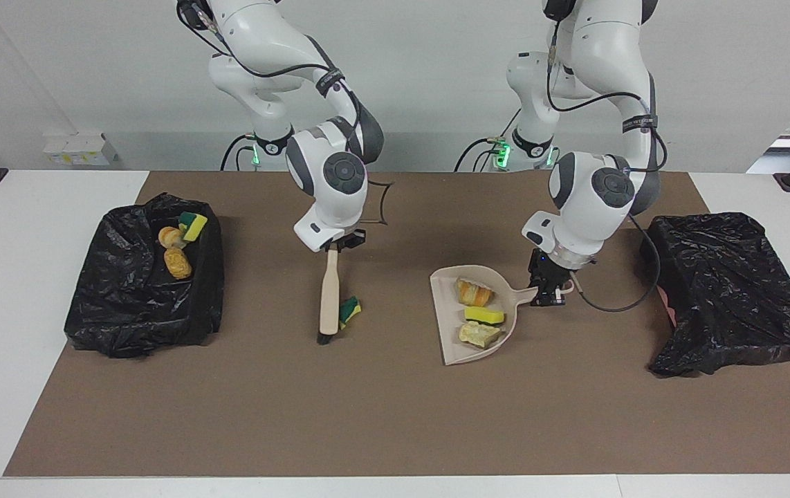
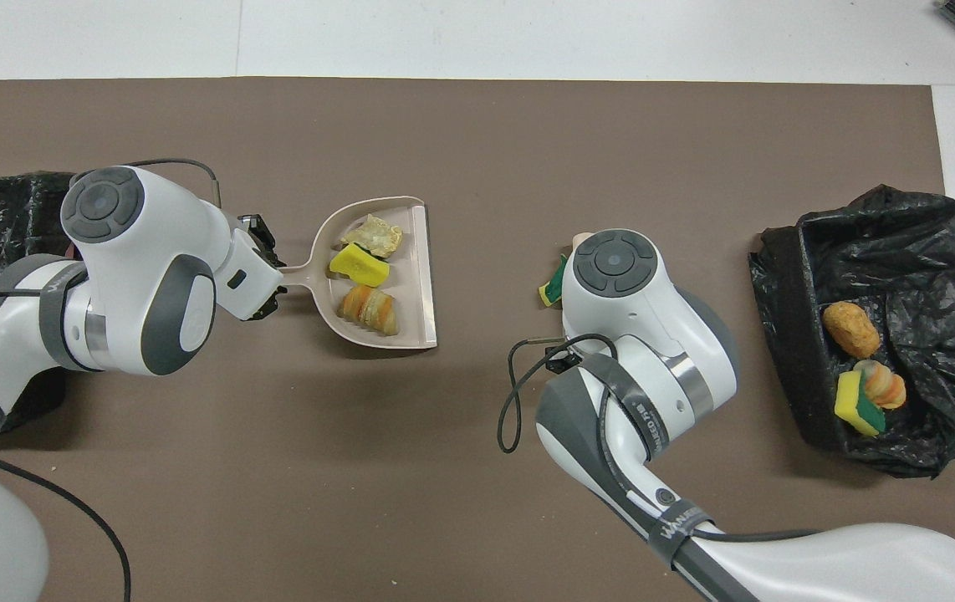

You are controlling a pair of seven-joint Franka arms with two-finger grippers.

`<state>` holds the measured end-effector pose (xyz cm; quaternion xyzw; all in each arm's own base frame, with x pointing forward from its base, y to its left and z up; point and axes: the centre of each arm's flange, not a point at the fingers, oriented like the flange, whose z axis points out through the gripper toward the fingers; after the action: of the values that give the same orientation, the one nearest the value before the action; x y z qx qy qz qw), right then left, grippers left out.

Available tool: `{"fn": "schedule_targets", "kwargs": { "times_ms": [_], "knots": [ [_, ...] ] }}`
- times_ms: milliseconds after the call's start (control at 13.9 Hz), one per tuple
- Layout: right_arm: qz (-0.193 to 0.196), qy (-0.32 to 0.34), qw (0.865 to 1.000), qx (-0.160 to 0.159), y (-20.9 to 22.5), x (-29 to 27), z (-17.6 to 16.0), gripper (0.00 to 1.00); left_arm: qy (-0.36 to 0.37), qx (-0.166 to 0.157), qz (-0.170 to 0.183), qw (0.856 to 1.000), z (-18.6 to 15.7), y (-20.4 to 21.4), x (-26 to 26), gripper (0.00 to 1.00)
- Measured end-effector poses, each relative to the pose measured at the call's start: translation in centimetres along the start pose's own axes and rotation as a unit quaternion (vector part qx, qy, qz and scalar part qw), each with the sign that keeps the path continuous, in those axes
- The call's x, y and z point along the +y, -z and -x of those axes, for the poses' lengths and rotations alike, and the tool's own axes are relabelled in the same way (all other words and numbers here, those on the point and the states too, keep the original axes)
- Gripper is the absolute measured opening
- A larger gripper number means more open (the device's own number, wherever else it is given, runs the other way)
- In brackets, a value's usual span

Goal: Sweep and dump trash in bin
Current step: 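Brush the sponge into the dustpan held by the left gripper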

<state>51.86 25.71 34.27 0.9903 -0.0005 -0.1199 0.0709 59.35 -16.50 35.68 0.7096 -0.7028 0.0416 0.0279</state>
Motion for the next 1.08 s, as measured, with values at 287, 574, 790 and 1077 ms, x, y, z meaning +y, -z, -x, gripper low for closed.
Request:
{"fn": "schedule_targets", "kwargs": {
  "times_ms": [287,574,790,1077],
  "knots": [
    [-0.067,0.011,0.998,-0.005,0.8,-3.7,1.5,0.26,0.004,-0.001,0.002,1.0,0.0,0.0,0.0,0.33],
    [-0.111,0.04,0.993,0.002,1.1,-8.9,4.3,0.26,0.008,-0.008,0.006,1.0,0.1,-0.1,0.1,0.33],
    [-0.165,0.037,0.986,0.005,1.5,-12.3,5.9,0.26,0.014,-0.011,0.011,1.0,0.2,-0.2,0.3,0.33],
    [-0.211,0.007,0.977,0.023,3.7,-14.9,6.8,0.26,0.012,-0.016,0.011,1.0,0.2,-0.2,0.3,0.34]
  ]
}}
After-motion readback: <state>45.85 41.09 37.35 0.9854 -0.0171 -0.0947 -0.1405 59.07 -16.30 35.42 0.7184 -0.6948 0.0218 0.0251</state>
